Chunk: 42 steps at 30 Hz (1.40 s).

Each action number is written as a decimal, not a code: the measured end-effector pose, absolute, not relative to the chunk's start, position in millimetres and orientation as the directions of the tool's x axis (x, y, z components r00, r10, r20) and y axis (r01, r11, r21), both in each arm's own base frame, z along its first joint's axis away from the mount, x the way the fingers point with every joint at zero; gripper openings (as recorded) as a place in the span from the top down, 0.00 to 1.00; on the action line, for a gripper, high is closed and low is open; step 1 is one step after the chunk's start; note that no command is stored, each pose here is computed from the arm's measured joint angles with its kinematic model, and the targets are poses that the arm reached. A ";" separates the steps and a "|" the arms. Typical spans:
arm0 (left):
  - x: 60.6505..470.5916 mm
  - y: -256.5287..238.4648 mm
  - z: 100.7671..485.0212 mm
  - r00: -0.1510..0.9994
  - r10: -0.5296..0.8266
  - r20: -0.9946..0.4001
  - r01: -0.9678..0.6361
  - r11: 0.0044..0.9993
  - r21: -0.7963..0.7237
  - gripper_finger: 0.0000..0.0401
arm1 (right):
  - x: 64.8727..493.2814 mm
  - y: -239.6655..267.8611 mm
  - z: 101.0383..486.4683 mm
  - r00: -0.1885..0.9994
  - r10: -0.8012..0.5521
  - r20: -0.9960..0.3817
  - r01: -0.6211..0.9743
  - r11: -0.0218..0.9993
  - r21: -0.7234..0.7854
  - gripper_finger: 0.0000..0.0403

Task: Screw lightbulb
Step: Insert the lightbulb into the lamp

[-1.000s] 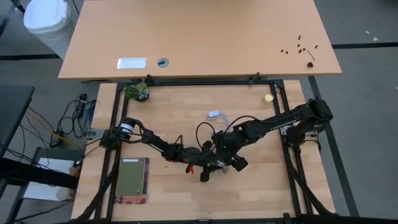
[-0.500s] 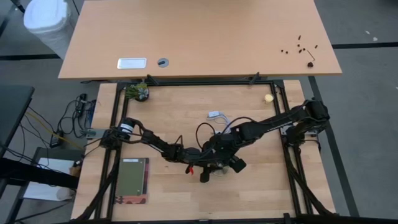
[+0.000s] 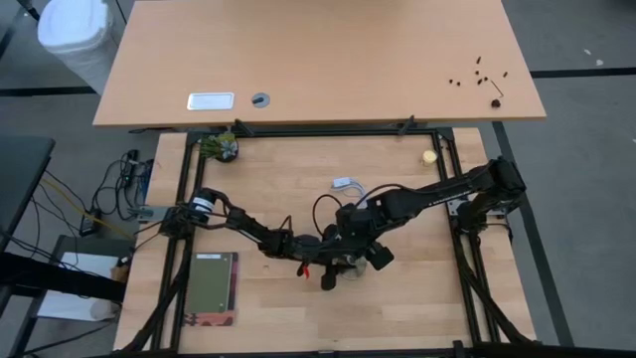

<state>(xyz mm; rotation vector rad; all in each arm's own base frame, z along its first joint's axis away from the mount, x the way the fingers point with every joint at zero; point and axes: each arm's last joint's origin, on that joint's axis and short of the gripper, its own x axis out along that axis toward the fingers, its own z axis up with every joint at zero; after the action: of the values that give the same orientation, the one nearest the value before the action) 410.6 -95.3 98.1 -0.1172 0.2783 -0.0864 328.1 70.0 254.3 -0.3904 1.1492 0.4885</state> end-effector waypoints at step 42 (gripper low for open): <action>441.0 -86.6 141.7 0.775 -0.619 -0.126 0.565 0.769 -0.300 0.53 | 318.7 135.7 276.0 0.310 0.211 -0.927 -0.762 0.638 -0.110 0.32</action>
<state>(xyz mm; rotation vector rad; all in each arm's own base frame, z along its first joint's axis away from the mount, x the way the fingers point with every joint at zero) 441.0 -86.6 141.7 -0.2526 0.2234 -0.6482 318.7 135.7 276.0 -0.6097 1.0720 0.6970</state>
